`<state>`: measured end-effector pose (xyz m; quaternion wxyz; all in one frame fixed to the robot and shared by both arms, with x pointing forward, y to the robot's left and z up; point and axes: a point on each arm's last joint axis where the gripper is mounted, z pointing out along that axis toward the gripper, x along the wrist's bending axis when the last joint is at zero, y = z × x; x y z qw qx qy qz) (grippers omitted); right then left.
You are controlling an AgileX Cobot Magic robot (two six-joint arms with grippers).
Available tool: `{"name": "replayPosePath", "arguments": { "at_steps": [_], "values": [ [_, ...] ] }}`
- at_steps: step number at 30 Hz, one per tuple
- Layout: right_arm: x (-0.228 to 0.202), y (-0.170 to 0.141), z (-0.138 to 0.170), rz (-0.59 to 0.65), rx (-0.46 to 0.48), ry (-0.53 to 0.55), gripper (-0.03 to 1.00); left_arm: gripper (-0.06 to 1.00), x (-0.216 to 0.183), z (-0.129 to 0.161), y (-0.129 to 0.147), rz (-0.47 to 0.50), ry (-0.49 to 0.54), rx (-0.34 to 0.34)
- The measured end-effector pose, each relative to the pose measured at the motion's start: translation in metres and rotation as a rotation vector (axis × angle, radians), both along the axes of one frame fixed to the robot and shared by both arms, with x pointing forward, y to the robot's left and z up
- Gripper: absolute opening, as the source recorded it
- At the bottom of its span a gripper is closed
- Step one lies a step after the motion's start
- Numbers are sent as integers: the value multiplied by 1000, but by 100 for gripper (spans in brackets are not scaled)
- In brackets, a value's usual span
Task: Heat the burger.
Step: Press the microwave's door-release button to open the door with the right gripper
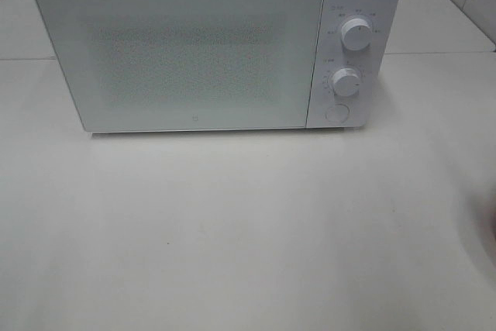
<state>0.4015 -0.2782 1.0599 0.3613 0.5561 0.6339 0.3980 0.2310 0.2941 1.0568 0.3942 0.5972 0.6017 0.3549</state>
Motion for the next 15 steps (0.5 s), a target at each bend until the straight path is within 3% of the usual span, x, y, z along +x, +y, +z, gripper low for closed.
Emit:
{"name": "replayPosePath", "arguments": {
  "at_steps": [10,15],
  "values": [
    [30,5,-16,-5,40,12,76,99,0,0,0,0,0,0],
    [45,8,-27,-48,144,34,76,99,0,0,0,0,0,0]
  ]
}}
